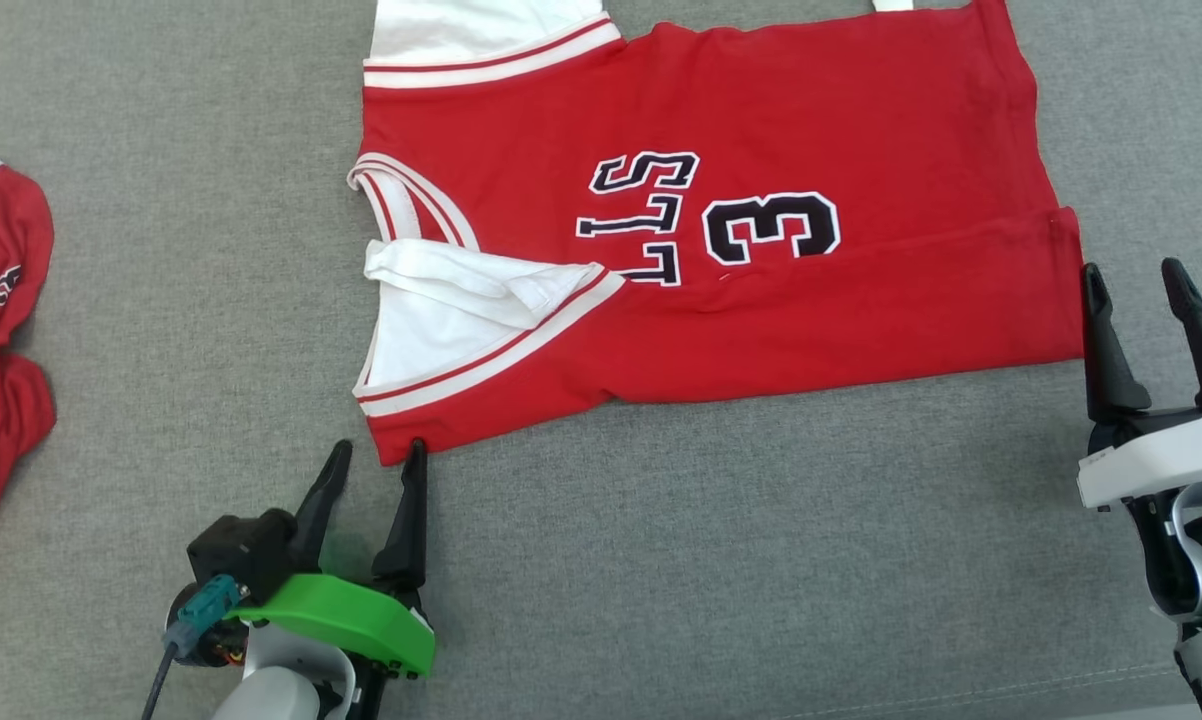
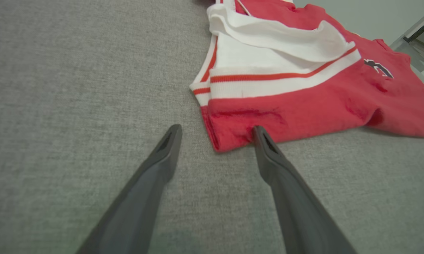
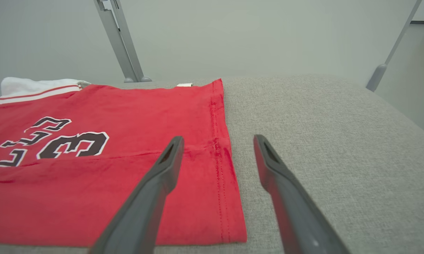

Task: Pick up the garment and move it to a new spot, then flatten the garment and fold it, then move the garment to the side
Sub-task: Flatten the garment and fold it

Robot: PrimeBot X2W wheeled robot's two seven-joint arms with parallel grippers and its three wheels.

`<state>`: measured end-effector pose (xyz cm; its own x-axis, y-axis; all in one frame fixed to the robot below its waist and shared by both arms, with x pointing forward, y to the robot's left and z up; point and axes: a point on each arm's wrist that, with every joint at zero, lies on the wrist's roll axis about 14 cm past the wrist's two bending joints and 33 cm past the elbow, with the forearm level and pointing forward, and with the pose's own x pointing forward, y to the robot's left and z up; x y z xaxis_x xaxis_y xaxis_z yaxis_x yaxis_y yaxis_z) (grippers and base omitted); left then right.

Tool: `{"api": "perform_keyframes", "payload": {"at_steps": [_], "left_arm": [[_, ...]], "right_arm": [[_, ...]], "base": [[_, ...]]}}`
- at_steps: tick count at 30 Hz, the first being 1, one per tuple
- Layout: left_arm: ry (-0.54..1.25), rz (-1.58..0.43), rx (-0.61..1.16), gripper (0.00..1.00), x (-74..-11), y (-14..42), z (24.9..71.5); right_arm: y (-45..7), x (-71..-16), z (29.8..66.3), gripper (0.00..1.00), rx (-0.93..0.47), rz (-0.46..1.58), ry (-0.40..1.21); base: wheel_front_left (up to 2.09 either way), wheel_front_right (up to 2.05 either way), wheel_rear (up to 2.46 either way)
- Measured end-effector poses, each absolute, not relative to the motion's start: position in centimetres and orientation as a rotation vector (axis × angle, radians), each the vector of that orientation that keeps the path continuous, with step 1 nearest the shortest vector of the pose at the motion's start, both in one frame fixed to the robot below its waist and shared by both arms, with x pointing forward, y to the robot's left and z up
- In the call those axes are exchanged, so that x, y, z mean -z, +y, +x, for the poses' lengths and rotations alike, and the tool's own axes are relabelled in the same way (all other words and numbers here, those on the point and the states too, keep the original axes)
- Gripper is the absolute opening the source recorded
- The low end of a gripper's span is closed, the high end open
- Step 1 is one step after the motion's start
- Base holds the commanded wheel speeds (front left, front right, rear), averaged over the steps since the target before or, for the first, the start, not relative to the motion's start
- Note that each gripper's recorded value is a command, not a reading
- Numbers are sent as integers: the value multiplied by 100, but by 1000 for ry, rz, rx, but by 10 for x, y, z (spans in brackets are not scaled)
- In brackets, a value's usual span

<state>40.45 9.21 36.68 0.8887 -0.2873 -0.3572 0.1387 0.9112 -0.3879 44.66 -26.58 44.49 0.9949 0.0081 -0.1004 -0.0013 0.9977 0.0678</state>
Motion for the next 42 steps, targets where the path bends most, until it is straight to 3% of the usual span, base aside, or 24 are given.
{"api": "perform_keyframes", "payload": {"at_steps": [5,6,7,8,9,10,18,19,21,29,42], "left_arm": [[424,-383,220,100,-364,91,407],[425,-388,220,82,-364,90,407],[427,-393,223,48,-364,90,407],[427,-401,225,44,-364,89,407],[424,-407,237,10,-365,87,407],[422,-413,258,0,-367,84,407],[420,-414,319,0,-369,73,408],[418,-406,322,0,-369,73,408],[417,-396,322,0,-368,75,407],[395,-359,318,0,-375,88,403],[465,-308,394,0,-394,87,363]], "right_arm": [[-272,-435,436,100,18,89,139],[-273,-431,433,100,24,96,152],[-274,-428,432,100,27,99,163],[-273,-424,430,100,30,108,174],[-274,-420,429,100,41,134,183],[-273,-415,427,100,53,171,197],[-268,-388,427,100,75,280,280],[-265,-385,428,86,69,287,293],[-261,-379,427,0,58,299,316],[-262,-387,424,0,13,286,323],[-274,-398,388,0,-50,231,362]], "base": [[0,0,0],[0,0,0],[0,0,0],[0,0,0],[0,0,0],[0,0,0],[0,0,0],[0,0,0],[0,0,0],[0,0,0],[0,0,0]]}}
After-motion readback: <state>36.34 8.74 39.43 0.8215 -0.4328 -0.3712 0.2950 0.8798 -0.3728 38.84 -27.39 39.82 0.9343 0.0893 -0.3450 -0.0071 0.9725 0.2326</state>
